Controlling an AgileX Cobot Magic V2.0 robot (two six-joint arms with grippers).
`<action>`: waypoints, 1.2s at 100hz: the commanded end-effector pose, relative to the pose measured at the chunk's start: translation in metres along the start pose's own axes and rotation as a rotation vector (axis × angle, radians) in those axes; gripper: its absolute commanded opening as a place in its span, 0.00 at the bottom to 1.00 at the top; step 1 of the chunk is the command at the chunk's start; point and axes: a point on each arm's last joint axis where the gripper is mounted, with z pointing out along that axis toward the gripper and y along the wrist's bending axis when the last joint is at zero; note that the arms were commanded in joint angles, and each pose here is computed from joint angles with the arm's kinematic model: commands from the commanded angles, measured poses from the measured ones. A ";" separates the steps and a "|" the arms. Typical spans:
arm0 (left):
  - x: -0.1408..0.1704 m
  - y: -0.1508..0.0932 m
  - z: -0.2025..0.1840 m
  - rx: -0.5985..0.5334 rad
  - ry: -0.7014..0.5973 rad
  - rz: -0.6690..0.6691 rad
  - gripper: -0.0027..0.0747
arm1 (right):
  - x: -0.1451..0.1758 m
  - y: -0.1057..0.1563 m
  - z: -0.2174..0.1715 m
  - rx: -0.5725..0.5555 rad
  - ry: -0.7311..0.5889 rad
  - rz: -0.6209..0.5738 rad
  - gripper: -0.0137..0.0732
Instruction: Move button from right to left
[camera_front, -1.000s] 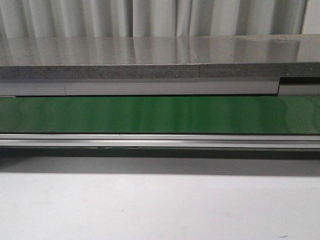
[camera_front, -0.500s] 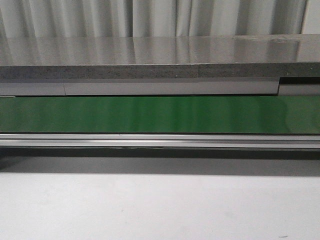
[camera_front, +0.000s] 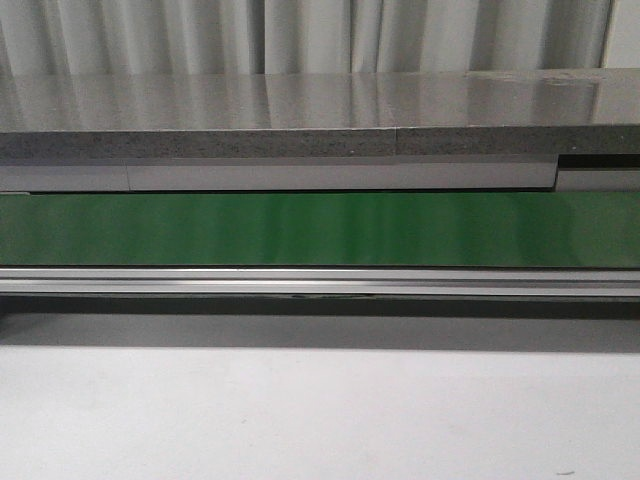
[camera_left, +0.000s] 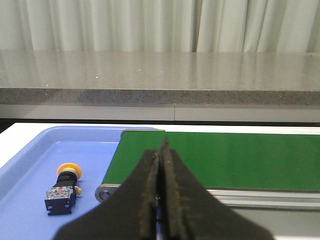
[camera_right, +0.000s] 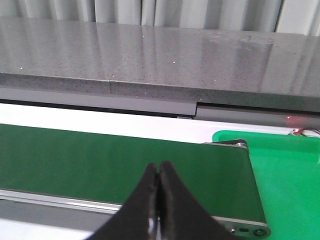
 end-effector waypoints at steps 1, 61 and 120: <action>0.008 0.000 -0.001 -0.002 -0.048 -0.023 0.01 | -0.015 0.000 -0.002 0.006 -0.095 -0.006 0.08; 0.012 0.000 0.000 -0.002 -0.006 -0.023 0.01 | -0.015 0.000 -0.002 0.006 -0.095 -0.006 0.08; 0.012 0.000 0.000 -0.002 -0.006 -0.023 0.01 | -0.015 0.000 -0.002 0.006 -0.095 -0.006 0.08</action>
